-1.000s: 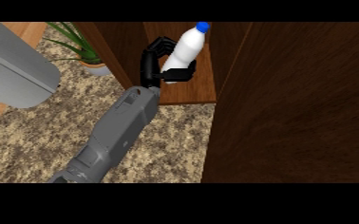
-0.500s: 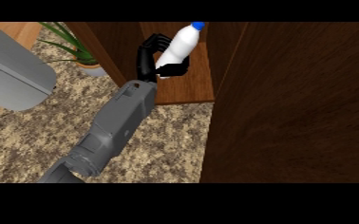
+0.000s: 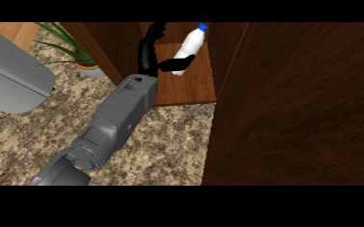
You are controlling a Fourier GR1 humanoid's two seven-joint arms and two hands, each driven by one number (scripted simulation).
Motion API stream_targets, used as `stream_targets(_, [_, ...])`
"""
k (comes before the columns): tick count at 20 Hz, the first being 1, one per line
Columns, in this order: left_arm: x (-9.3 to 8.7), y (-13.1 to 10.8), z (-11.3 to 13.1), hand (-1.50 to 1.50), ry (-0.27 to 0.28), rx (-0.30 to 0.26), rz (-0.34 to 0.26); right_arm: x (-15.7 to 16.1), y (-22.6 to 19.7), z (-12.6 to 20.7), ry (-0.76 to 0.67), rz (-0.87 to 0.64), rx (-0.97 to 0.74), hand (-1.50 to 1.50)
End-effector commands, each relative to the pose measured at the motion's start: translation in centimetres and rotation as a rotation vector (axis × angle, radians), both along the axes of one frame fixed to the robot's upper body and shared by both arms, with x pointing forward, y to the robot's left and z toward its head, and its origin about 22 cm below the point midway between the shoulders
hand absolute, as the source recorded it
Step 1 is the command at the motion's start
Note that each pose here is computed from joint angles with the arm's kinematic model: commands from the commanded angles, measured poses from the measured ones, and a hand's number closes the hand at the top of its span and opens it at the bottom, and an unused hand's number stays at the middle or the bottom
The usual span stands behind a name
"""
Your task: Pick up the bottled water, place it into the cabinet and close the cabinet
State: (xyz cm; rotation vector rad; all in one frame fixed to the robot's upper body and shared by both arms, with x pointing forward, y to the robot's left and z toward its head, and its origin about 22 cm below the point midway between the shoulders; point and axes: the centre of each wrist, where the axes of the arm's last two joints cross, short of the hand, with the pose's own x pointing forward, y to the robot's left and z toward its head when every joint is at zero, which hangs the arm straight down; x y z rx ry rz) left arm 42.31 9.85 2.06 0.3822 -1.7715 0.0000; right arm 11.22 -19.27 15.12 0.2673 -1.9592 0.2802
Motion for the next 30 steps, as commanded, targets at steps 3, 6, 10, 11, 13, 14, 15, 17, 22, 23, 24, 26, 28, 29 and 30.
stream_targets(3, [0.2, 1.4, -0.4, -1.5, -0.009, -0.032, -0.011, -1.4, -0.9, 1.8, -0.013, 0.027, 0.022, -1.5])
stream_targets(6, [-0.4, 0.7, -1.2, -1.5, -0.011, -0.061, -0.013, -0.9, -0.8, 1.4, -0.019, 0.01, 0.032, -1.5])
stream_targets(10, [0.8, 0.5, 1.0, -1.5, -0.004, -0.041, -0.05, -0.9, -0.5, 1.6, -0.013, 0.01, 0.058, -1.5])
stream_targets(11, [1.1, 1.2, 1.4, -1.5, -0.033, -0.022, -0.033, -0.7, -1.3, 0.9, -0.018, 0.029, 0.033, -1.5])
stream_targets(13, [0.5, -0.2, 0.8, -1.5, -0.04, -0.005, -0.066, -0.9, -0.7, 1.5, -0.024, 0.034, 0.03, -1.5])
stream_targets(14, [0.9, 0.3, 1.3, -1.5, -0.043, -0.029, -0.108, -0.4, -0.5, 0.2, -0.011, 0.013, 0.032, -1.5])
stream_targets(15, [0.9, 0.1, 1.4, -1.5, -0.063, -0.076, -0.118, -0.8, -0.6, 1.2, -0.026, 0.024, 0.045, -1.5])
stream_targets(17, [0.9, -0.9, 2.1, -1.5, -0.111, -0.115, -0.154, 0.1, -0.4, 0.5, -0.017, 0.023, 0.039, -1.5])
stream_targets(22, [1.0, -1.5, 3.0, -1.5, -0.128, -0.237, -0.345, -1.7, -0.9, 1.8, -0.018, 0.017, 0.026, -1.5])
stream_targets(23, [0.9, -1.3, 2.6, -1.5, -0.119, -0.266, -0.385, -1.5, -0.7, 1.8, -0.026, 0.008, 0.043, -1.5])
stream_targets(24, [1.3, -2.2, 4.5, -1.5, -0.146, -0.271, -0.395, -0.5, -0.7, 0.4, -0.024, -0.003, 0.012, -1.5])
stream_targets(26, [1.1, -2.0, 4.0, -1.5, -0.105, -0.311, -0.415, -2.0, -0.8, 0.9, -0.01, -0.015, 0.011, -1.5])
stream_targets(28, [0.6, -2.2, 3.8, -1.5, -0.11, -0.341, -0.419, -1.1, -1.4, 0.7, -0.015, -0.024, 0.011, -1.5])
stream_targets(29, [0.1, -1.7, 2.5, -1.5, -0.107, -0.367, -0.427, -0.8, -0.7, 0.6, -0.009, -0.013, 0.004, -1.5])
stream_targets(30, [0.0, -2.1, 3.1, -1.5, -0.107, -0.365, -0.437, -0.8, -1.3, 1.5, -0.005, -0.021, 0.0, -1.5])
